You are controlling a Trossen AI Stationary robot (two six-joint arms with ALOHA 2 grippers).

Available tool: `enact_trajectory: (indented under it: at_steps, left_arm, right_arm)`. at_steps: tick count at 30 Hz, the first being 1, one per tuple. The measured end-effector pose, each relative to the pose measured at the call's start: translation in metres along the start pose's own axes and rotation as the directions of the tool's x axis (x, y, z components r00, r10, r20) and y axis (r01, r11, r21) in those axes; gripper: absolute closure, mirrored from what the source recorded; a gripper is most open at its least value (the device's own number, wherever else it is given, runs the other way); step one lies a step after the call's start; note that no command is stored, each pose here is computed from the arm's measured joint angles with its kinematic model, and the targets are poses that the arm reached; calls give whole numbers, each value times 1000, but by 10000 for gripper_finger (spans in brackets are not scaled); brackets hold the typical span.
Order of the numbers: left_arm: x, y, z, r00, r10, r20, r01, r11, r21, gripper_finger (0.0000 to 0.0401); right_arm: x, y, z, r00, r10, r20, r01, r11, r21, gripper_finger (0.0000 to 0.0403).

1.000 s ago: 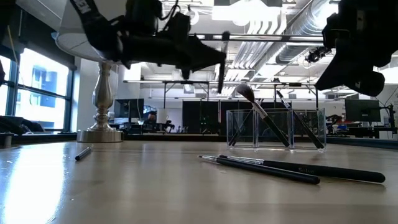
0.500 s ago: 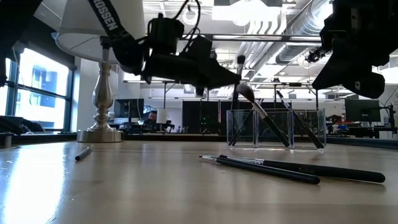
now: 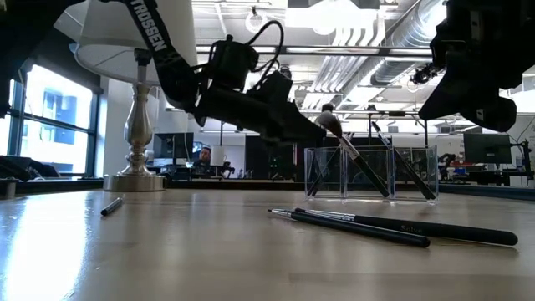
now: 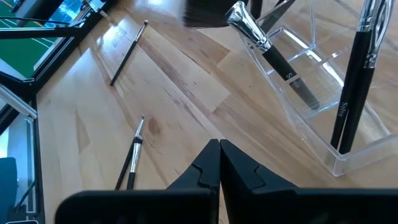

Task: Put items in baskets/containers
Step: Put the black foundation brush into the transparent organizer, then put the black eyeshadow brush into the transparent organizer

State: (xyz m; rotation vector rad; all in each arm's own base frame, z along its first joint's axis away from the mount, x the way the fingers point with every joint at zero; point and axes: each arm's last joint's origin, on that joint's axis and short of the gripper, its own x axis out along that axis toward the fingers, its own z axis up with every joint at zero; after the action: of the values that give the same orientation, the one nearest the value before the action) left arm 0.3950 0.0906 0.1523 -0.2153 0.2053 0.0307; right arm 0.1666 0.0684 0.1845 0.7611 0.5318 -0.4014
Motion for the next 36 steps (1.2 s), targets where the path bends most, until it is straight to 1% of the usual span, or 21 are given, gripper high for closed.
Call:
enact_trajectory:
  at_steps: [2, 5, 7, 12, 18, 21, 28, 31, 36]
  left_arm:
    - [0, 0, -1, 1000, 8, -8, -8, 1000, -10, 341]
    - [0, 1, -1, 999, 45, 0, -45, 996, -78, 340]
    - [0, 2, -1, 998, 57, -5, -57, 993, -101, 340]
    - [0, 2, -4, 997, 62, -36, -66, 993, -100, 339]
    - [0, 2, -4, 997, 62, -38, -65, 993, -99, 335]
    - [0, 2, -4, 997, 61, -38, -65, 993, -100, 316]
    - [0, 2, -4, 997, 61, -37, -64, 992, -108, 237]
    - [-1, 2, -3, 998, 60, -32, -63, 993, -104, 211]
    - [-7, -2, 15, 997, 73, 24, -71, 994, -87, 189]
  right_arm:
    - [0, 0, 0, 1000, -1, 2, 1, 1000, 0, 403]
    - [0, 0, 0, 1000, -1, 4, 1, 1000, -5, 403]
    - [0, 0, 0, 1000, -2, 6, 2, 1000, -6, 403]
    - [0, 0, 0, 1000, -7, 15, 7, 1000, -8, 403]
    - [0, 0, 0, 1000, -6, 15, 7, 1000, -8, 403]
    - [0, 0, 0, 1000, -6, 14, 6, 1000, -8, 403]
    - [0, 0, 0, 1000, -5, 11, 5, 1000, -3, 403]
    - [0, 0, 0, 1000, -5, 11, 5, 1000, -4, 403]
    - [0, 0, 0, 1000, -5, 10, 5, 1000, -6, 403]
